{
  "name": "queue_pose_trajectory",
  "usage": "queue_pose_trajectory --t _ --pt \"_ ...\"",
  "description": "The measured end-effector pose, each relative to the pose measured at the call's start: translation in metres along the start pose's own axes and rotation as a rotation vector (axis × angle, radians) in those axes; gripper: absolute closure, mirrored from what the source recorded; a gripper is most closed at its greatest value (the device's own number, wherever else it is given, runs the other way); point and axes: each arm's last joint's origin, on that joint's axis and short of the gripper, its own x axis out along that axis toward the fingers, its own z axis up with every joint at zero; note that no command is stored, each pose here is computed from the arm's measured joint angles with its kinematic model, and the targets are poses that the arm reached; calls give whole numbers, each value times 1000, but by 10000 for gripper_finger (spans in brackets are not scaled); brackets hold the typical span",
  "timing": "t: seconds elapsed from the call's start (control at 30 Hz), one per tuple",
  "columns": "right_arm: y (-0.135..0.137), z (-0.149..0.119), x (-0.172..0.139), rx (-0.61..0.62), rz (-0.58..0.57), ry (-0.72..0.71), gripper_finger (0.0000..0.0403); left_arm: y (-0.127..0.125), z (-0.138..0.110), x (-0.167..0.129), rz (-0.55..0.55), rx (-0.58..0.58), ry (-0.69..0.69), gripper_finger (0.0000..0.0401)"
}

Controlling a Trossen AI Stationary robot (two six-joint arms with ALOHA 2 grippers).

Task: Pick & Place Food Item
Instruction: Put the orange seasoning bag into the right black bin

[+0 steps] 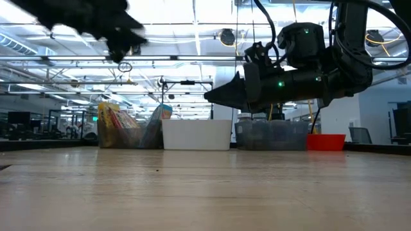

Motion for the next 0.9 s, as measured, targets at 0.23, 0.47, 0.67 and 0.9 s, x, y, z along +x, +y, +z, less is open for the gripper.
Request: queue_pose_trajectory --t 0.23,0.47,0.67,0.9 --pt "0 0 0 200 4 5 238 -47 -56 -29 -379 43 -340 242" --pt "18 -7 -3 331 48 81 238 -62 -99 -47 -594 121 -525 242" --pt "53 -2 -9 373 93 69 238 -74 -112 -48 -641 90 -472 242" --pt "103 8 -12 337 100 14 238 -88 -127 -45 -613 31 -370 242"
